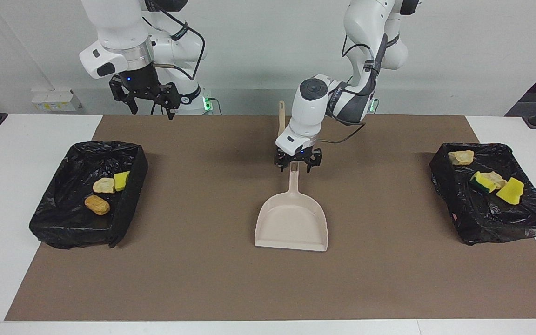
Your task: Sweep and dump trash in bin
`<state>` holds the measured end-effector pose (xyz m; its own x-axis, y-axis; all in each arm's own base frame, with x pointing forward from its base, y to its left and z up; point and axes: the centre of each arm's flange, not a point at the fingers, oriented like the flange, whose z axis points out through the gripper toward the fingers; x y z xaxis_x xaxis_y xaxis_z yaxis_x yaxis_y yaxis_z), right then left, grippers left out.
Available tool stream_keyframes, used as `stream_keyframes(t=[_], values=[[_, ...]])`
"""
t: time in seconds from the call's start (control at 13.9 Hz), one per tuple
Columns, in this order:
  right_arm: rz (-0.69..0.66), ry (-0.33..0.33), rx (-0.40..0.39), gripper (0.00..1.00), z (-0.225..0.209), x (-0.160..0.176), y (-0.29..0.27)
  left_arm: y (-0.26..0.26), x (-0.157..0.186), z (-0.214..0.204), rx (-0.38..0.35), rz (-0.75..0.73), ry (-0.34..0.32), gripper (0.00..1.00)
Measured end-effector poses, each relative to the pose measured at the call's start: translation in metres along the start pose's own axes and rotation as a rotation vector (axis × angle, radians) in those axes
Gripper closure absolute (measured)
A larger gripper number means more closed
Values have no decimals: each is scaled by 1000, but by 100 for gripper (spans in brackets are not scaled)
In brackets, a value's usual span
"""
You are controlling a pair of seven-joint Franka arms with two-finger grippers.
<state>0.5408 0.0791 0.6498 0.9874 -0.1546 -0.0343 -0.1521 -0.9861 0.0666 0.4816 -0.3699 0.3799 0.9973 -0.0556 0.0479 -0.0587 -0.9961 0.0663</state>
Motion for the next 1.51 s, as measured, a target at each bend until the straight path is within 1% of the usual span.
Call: stream_keyframes(t=[0.22,0.43,0.58,0.72,1.01,1.22,1.51], values=[[14,-11,31,0,1,2,8,-33,31,-25,-9,-72,34,0],[-30,-17,50,0,2,6,24,-85,64,-61,-4,-125,53,0],[-36,-25,52,0,6,7,31,-129,77,-89,8,-129,55,0],[-36,-29,53,0,7,5,32,-176,83,-122,26,-131,43,0],[-35,-2,60,0,6,7,31,-262,90,-179,51,-95,9,0],[-38,1,61,0,6,7,29,-328,96,-196,58,-89,21,0],[-39,1,63,0,5,7,29,-421,90,-211,72,-14,28,0]])
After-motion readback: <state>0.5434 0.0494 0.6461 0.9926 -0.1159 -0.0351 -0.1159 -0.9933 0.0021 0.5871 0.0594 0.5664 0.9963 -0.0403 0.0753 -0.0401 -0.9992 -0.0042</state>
